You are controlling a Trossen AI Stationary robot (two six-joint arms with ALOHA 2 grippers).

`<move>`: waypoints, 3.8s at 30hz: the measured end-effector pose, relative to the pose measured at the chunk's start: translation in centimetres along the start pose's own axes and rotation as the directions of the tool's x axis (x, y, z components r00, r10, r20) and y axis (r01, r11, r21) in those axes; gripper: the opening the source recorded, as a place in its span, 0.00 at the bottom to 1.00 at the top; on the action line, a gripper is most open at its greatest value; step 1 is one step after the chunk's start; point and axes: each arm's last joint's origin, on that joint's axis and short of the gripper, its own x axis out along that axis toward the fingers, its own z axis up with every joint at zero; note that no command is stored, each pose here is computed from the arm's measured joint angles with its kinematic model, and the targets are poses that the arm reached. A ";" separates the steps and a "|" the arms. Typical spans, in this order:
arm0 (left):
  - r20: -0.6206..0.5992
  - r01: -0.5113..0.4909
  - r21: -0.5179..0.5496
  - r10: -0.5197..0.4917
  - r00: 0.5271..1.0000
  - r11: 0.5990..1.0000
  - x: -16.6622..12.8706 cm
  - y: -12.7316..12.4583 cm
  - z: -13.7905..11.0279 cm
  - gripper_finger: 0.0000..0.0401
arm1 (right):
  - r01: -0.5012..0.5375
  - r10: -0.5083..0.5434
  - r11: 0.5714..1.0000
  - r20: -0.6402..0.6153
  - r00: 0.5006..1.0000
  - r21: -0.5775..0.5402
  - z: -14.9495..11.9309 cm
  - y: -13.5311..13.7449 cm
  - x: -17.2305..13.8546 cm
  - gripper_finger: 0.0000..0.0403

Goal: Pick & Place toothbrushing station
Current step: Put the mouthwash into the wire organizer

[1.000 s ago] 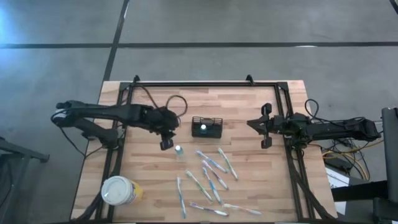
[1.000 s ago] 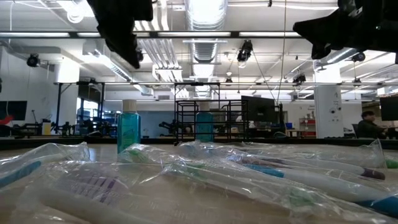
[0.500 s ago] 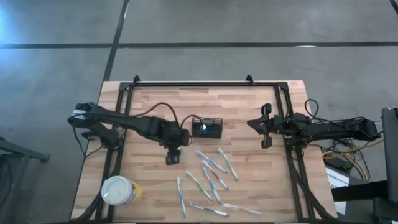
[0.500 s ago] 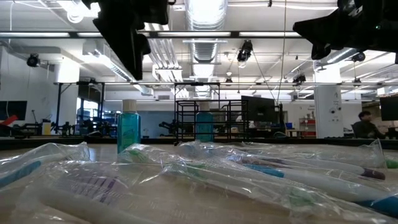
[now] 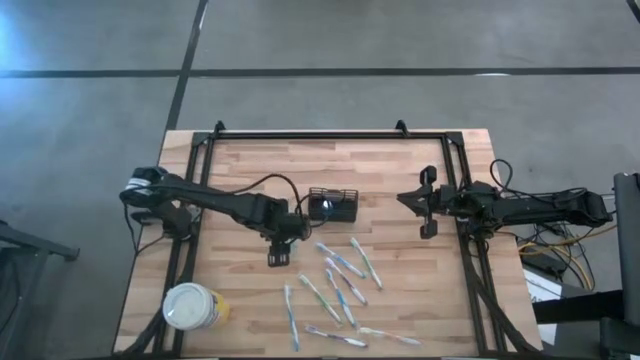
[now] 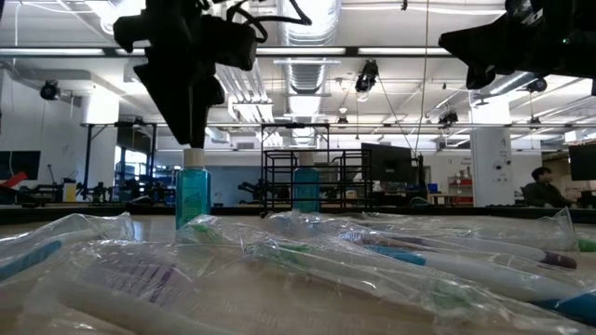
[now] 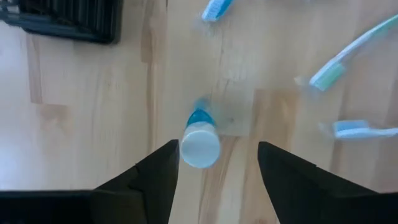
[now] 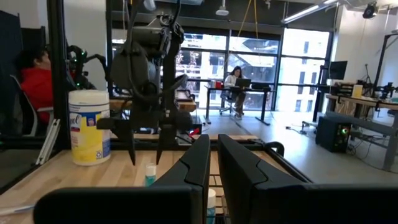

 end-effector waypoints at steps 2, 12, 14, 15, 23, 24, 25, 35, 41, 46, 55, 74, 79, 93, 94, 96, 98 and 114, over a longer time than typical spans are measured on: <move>-0.008 -0.020 0.007 0.020 1.000 1.000 0.3 0.1 -0.1 0.55 | 0.000 0.000 1.000 0.000 1.000 0.000 0.0 0.0 0.0 0.07; -0.011 -0.040 0.047 0.040 0.999 0.998 1.0 0.2 0.2 0.55 | 0.000 0.000 1.000 0.001 1.000 0.000 0.0 0.0 0.0 0.07; -0.011 -0.041 0.046 0.042 0.999 0.998 1.0 0.3 0.2 0.55 | 0.000 0.000 1.000 0.001 1.000 0.000 0.0 0.0 0.0 0.07; -0.010 -0.041 0.047 0.042 0.999 0.998 1.0 0.3 0.2 0.55 | 0.000 0.000 1.000 0.001 1.000 0.000 0.0 0.0 0.0 0.07; -0.018 -0.044 0.046 0.045 0.999 0.998 1.4 0.5 0.0 0.55 | 0.000 0.000 1.000 0.001 1.000 0.000 0.0 0.0 0.0 0.07; -0.017 -0.044 0.047 0.045 0.999 0.998 1.4 0.5 0.0 0.55 | 0.000 0.000 1.000 0.001 1.000 0.000 0.0 0.0 0.0 0.07; -0.014 -0.043 0.049 0.044 0.999 0.998 1.4 0.5 0.0 0.55 | 0.000 0.000 1.000 0.001 1.000 0.000 0.0 0.0 0.0 0.07; 0.001 -0.040 0.073 0.041 0.999 0.997 1.4 0.5 0.2 0.49 | 0.000 0.000 1.000 0.001 1.000 -0.003 0.0 0.0 0.0 0.07; 0.001 -0.040 0.072 0.040 0.999 0.997 1.4 0.5 0.2 0.40 | 0.000 0.000 1.000 0.000 1.000 -0.003 0.0 0.0 0.0 0.07; 0.000 -0.038 0.087 0.038 0.999 0.995 1.4 0.4 0.2 0.30 | 0.000 0.000 1.000 0.001 1.000 -0.003 0.0 0.0 0.0 0.07; 0.001 -0.034 0.111 0.034 0.999 0.993 1.4 0.4 0.1 0.24 | 0.000 0.000 1.000 0.001 1.000 -0.003 0.0 0.0 0.0 0.07; 0.421 0.027 0.099 -0.067 0.905 0.995 -7.4 3.9 -7.5 0.24 | 0.000 0.000 1.000 -0.009 1.000 -0.003 -0.1 0.0 0.0 0.07; 0.578 0.147 0.092 -0.173 0.797 0.985 -6.6 5.1 -11.6 0.24 | 0.000 0.000 1.000 -0.009 1.000 -0.004 -0.1 0.0 0.0 0.07; 0.789 0.234 0.069 -0.197 0.582 0.970 -2.4 6.3 -17.8 0.24 | 0.000 0.000 1.000 -0.008 1.000 -0.003 -0.1 0.0 0.0 0.07; 0.799 0.241 0.070 -0.199 0.568 0.968 -2.3 6.3 -17.9 0.24 | 0.000 0.000 1.000 -0.008 1.000 -0.003 -0.1 0.0 0.0 0.07; 0.806 0.250 0.068 -0.201 0.556 0.966 -2.0 6.3 -18.0 0.24 | 0.000 0.000 1.000 -0.008 1.000 -0.003 -0.1 0.0 0.0 0.07; 0.806 0.262 0.059 -0.200 0.557 0.963 -2.0 6.3 -18.1 0.24 | 0.000 0.000 1.000 -0.008 1.000 -0.003 -0.1 0.0 0.0 0.07; 0.635 0.144 0.004 -0.113 0.764 0.990 -10.9 6.2 -6.5 0.24 | 0.027 -0.027 0.999 0.003 1.000 -0.019 0.0 -0.1 0.0 0.07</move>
